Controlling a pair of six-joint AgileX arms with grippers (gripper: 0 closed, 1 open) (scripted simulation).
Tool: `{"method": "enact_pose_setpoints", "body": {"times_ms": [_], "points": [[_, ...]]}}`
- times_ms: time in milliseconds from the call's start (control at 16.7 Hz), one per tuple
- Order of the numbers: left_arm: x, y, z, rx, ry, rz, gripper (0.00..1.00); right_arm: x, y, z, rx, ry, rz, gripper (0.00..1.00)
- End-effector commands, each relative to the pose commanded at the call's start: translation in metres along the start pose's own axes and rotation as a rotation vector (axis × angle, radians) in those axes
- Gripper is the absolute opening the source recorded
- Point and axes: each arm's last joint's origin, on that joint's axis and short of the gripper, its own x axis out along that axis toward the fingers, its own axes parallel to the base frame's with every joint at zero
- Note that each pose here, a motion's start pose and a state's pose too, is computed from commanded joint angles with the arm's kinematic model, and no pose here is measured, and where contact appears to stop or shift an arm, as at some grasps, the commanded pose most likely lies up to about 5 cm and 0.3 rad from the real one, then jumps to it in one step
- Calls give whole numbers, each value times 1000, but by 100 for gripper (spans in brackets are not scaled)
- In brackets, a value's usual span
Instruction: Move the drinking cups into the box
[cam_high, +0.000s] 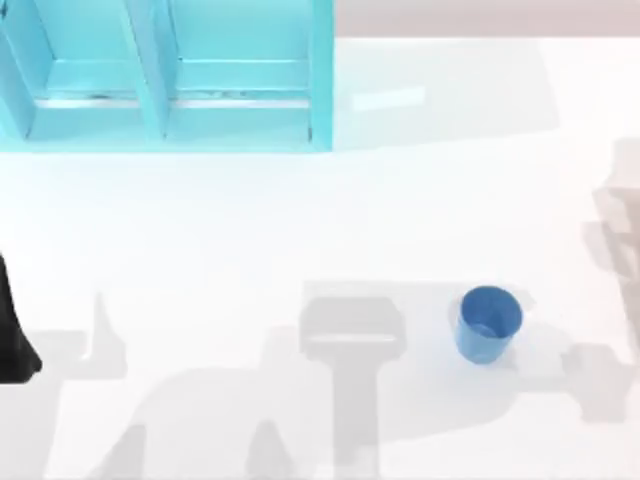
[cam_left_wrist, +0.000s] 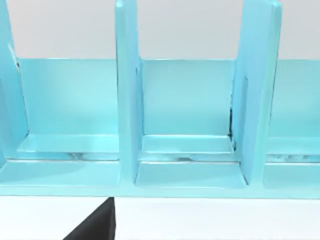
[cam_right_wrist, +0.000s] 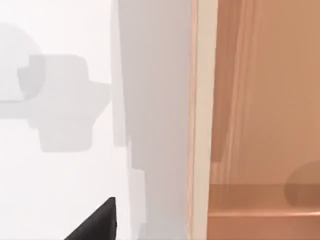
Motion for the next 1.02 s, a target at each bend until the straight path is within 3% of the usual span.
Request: {"method": "enact_pose_setpoints", "body": {"times_ms": [180, 480, 1020], "points": [[0, 0, 0, 0, 0, 0, 100, 18, 73, 14, 1, -2, -10, 100], [0, 0, 0, 0, 0, 0, 100, 43, 167, 4, -8, -18, -13, 100], [0, 0, 0, 0, 0, 0, 100, 51, 183, -1, -8, -26, -8, 100]]}}
